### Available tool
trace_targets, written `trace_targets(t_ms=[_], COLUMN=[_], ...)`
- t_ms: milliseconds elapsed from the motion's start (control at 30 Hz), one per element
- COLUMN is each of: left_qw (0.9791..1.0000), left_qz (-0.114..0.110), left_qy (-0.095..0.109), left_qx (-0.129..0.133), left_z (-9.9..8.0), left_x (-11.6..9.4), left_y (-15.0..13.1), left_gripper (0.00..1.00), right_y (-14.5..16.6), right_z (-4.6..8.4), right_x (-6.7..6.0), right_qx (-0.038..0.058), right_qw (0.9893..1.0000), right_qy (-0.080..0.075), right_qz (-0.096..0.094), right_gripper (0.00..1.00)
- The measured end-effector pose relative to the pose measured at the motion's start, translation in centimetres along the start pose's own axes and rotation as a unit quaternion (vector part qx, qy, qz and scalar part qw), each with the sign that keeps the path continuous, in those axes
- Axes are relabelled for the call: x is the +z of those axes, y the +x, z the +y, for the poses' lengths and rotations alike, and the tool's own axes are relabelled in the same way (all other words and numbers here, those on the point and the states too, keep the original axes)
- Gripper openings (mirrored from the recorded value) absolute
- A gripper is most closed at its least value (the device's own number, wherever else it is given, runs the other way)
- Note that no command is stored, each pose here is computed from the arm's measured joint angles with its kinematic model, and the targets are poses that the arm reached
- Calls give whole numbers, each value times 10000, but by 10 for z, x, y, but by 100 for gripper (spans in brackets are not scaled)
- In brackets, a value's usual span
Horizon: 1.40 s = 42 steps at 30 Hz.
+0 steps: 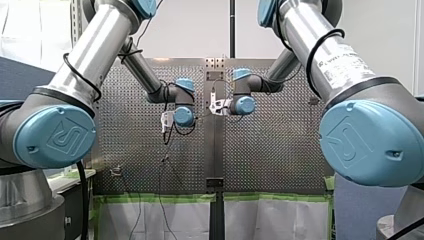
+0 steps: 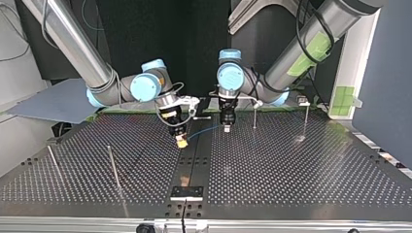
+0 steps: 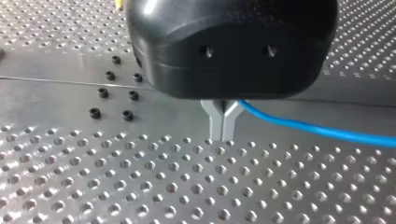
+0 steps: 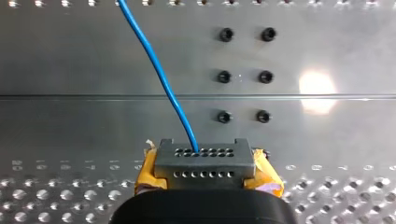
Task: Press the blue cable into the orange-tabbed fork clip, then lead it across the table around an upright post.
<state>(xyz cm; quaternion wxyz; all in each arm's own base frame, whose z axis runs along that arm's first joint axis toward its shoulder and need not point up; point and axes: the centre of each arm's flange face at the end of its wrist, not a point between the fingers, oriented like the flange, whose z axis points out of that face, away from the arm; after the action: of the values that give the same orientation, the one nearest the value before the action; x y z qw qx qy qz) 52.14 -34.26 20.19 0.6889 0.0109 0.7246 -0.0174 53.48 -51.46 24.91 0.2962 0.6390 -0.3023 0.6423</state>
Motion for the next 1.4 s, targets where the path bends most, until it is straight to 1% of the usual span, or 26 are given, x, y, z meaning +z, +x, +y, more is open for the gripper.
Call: trace_targets(t_ms=[233,467,667,833,1133,1400], left_qw=[9999,9999,9996,9992,9989,9987], left_qz=[-40,-29,-143,-223,-245,-260], left_qy=[46,62,83,96,158,183], left_qx=[-109,-118,-224,-310,-372,-402], left_z=[-8,-12,-12,-13,-22,-27], left_x=[4,7,5,6,12,16], left_y=[-12,-25,-42,-56,-81,-96], left_gripper=[0,0,0,0,0,0], right_y=[13,29,49,62,81,95], right_z=[0,-2,-3,-2,-2,1], right_x=[0,0,-2,-5,-7,-7], right_qx=[-4,-5,3,8,20,7], right_qw=[10000,9999,9997,9995,9992,9991], right_qy=[-2,7,4,-37,-103,-167], right_qz=[53,115,235,313,387,397], right_gripper=[0,0,0,0,0,0])
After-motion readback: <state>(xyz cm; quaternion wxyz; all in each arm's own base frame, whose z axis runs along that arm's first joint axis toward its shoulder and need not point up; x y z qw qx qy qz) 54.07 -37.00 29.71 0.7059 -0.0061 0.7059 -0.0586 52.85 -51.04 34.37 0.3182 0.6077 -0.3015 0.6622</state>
